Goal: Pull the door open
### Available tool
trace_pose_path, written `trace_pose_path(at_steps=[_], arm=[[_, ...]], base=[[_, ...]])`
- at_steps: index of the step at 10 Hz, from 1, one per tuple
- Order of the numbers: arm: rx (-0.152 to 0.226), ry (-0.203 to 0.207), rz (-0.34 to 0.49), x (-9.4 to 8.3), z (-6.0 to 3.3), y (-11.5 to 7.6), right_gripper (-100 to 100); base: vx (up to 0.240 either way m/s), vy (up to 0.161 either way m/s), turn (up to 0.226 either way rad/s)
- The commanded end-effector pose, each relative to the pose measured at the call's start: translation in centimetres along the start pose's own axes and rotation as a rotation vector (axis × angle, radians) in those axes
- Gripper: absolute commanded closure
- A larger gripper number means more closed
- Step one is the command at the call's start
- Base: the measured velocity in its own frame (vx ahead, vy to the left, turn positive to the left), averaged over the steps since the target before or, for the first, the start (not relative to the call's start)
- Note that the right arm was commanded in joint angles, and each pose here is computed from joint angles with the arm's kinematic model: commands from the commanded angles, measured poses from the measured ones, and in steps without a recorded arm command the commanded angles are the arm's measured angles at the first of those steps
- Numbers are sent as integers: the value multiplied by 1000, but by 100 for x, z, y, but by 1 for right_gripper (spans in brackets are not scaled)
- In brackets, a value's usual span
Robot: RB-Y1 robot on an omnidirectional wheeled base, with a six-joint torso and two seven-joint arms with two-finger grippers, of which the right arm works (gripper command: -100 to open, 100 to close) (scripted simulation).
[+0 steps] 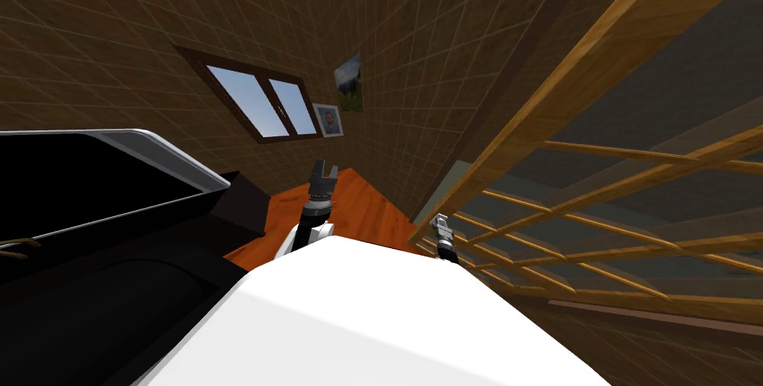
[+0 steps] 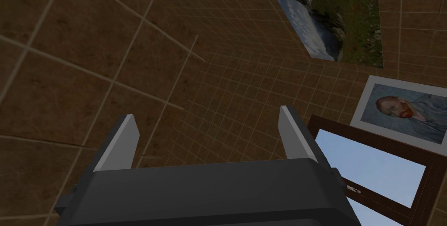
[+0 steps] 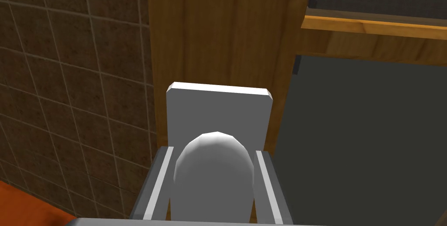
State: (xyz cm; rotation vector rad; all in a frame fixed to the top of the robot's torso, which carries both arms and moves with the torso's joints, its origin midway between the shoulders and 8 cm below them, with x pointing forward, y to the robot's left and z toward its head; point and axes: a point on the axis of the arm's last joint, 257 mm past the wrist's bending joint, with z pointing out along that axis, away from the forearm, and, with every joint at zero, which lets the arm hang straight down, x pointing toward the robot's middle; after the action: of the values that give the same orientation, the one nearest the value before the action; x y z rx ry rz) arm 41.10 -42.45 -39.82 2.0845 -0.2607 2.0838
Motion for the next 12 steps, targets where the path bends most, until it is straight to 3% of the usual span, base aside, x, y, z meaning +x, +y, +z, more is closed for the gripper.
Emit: trace_pose_path(at_steps=[1,3,5,6,12], arm=[[35,-2,3,-24,-44,-64,100],[78,0,4,-18,-85,-122,100],[81,-5,4,-38,-94,-137,100],[113,-6,4,-48,-157,-167,100],[215,1,4,-18,-339,-224,100]], base=[[-258,-16,88],[-254,-58,93],[-160,-27,43],[-159,-13,97],[-233,-34,75]])
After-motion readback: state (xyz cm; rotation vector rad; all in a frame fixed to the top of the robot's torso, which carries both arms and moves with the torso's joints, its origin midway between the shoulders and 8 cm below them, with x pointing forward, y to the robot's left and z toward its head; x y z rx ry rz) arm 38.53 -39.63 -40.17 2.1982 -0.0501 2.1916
